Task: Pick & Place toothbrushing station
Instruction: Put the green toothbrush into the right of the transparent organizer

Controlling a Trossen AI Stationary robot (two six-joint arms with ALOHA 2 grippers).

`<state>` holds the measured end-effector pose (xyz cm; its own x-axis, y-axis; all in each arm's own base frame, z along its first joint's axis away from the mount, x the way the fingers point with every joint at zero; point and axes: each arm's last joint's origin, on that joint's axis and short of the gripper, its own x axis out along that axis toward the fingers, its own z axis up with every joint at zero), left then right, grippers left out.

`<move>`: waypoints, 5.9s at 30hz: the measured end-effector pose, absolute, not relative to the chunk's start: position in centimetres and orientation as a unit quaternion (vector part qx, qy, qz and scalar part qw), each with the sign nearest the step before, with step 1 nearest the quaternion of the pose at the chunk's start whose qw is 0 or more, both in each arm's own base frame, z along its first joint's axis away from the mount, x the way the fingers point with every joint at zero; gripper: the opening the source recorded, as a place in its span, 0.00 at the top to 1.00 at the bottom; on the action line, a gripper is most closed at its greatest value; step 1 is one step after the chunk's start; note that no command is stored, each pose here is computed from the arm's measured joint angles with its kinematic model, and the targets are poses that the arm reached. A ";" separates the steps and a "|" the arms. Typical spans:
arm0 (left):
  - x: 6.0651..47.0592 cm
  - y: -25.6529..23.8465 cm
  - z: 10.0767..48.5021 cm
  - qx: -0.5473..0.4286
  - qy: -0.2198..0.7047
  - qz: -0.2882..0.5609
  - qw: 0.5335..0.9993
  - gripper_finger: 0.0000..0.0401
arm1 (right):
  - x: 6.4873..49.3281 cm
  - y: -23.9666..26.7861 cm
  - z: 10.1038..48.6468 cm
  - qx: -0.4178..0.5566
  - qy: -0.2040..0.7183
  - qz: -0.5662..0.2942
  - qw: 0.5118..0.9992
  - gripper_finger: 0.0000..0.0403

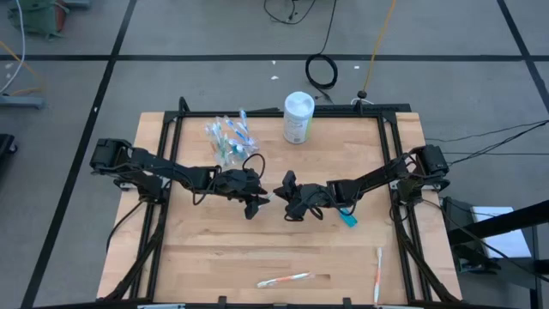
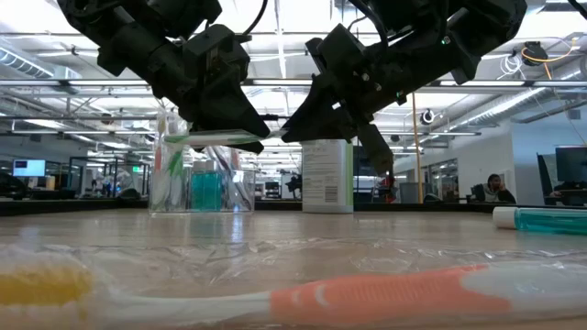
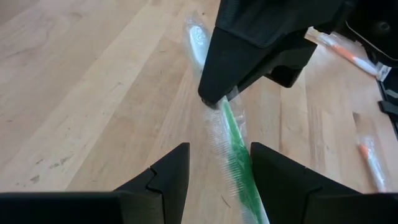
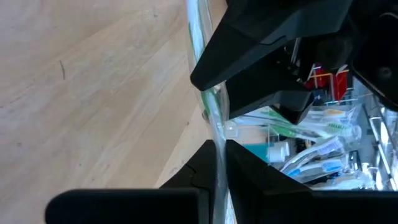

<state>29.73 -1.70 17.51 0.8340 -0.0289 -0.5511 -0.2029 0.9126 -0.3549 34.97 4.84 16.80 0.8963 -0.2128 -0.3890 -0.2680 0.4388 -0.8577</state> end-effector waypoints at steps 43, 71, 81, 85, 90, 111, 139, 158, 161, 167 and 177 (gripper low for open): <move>29.9 -1.6 17.8 -0.172 0.270 0.025 0.947 0.98 | 35.0 5.2 17.0 -0.539 0.212 0.018 0.815 0.85; 27.5 1.8 25.4 0.028 0.091 0.215 0.972 0.99 | 32.6 10.2 20.5 -0.577 0.222 -0.162 0.769 0.73; 29.2 3.7 24.3 0.076 -0.003 0.356 0.931 0.99 | 32.7 10.0 20.5 -0.577 0.225 -0.165 0.767 0.73; 30.2 5.3 22.4 0.100 0.000 0.406 0.908 0.99 | 32.7 10.0 20.5 -0.578 0.226 -0.164 0.767 0.73; 30.9 6.9 20.3 0.128 0.019 0.460 0.878 1.00 | 32.7 10.0 20.5 -0.578 0.226 -0.164 0.767 0.73; 30.5 11.3 17.0 0.092 0.072 0.522 0.845 1.00 | 32.7 10.0 20.5 -0.574 0.225 -0.164 0.770 0.73; 30.7 7.7 15.7 0.145 0.173 0.549 0.805 0.98 | 31.4 6.9 22.5 -0.349 0.219 -0.118 0.903 0.73; 30.5 5.2 16.1 0.188 0.204 0.573 0.771 0.97 | 31.4 6.8 22.5 -0.369 0.224 -0.113 0.895 0.73; 30.5 5.2 16.0 0.185 0.203 0.571 0.773 0.95 | 31.4 6.8 22.5 -0.370 0.224 -0.113 0.894 0.73; 30.3 5.6 15.5 0.177 0.214 0.575 0.769 0.98 | 31.4 6.8 22.5 -0.374 0.225 -0.112 0.893 0.73; 30.3 6.9 14.6 0.135 0.236 0.491 0.828 0.95 | 31.4 6.8 22.5 -0.375 0.225 -0.112 0.892 0.73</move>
<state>30.34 6.86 14.55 0.4070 0.8760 -0.2587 -0.7484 0.4822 0.4555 31.35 6.84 22.50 0.8738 -0.3684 -0.3173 0.0311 0.6936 -0.7197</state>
